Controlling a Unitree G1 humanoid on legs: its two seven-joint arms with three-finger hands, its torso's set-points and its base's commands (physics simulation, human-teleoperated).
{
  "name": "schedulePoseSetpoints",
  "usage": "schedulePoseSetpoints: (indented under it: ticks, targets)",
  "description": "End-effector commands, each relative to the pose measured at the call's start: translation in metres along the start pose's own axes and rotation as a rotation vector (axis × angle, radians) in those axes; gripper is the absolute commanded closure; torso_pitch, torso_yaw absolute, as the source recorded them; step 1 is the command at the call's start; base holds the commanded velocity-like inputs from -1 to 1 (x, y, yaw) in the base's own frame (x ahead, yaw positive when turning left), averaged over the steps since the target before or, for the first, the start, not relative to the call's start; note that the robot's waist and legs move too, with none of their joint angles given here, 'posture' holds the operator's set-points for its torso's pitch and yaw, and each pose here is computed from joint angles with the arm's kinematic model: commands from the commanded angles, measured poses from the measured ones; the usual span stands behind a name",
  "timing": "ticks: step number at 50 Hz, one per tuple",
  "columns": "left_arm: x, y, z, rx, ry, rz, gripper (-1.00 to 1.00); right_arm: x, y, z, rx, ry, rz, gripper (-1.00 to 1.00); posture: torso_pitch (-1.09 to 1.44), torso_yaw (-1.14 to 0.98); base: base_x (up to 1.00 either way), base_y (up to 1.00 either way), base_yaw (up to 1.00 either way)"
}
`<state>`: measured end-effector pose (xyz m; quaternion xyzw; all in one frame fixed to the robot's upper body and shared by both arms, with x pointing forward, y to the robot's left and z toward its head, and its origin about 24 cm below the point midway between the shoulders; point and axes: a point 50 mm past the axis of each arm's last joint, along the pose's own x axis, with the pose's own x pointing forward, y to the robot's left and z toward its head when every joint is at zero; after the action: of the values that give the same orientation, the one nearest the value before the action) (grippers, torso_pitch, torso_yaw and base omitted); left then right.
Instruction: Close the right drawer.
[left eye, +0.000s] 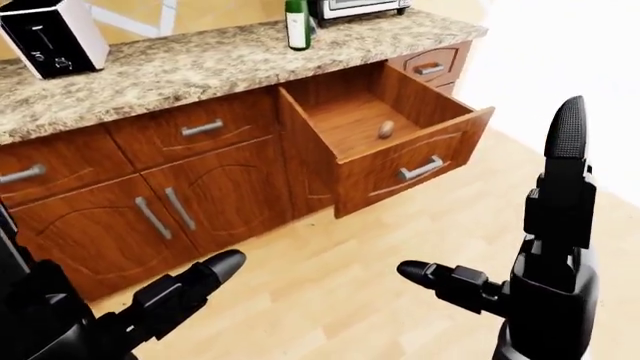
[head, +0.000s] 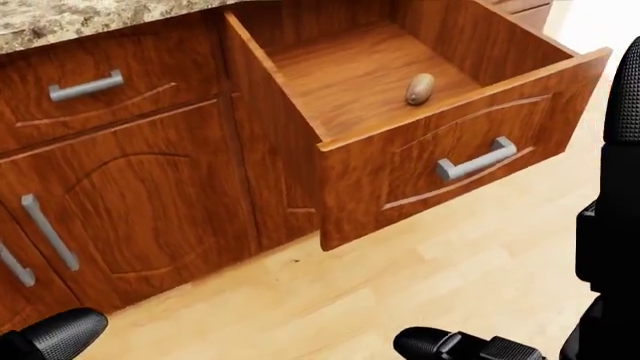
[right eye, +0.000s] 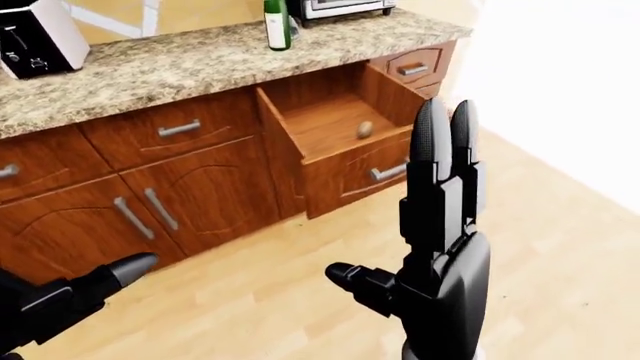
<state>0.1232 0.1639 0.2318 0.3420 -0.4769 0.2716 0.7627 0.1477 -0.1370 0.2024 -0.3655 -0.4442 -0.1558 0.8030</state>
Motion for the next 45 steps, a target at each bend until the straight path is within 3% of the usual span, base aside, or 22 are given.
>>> schedulePoseSetpoints:
  ticks: [1, 45]
  targets:
    - [0.0016, 0.0035, 0.0036, -0.002, -0.022, 0.022, -1.00, 0.0027, -0.0038, 0.0059, 0.009, -0.035, -0.030, -1.00, 0.00, 0.00, 0.00, 0.00, -0.35]
    - [0.0001, 0.0030, 0.0041, 0.001, -0.023, 0.015, -1.00, 0.0013, -0.0036, 0.0031, 0.016, -0.022, -0.034, -1.00, 0.00, 0.00, 0.00, 0.00, -0.53]
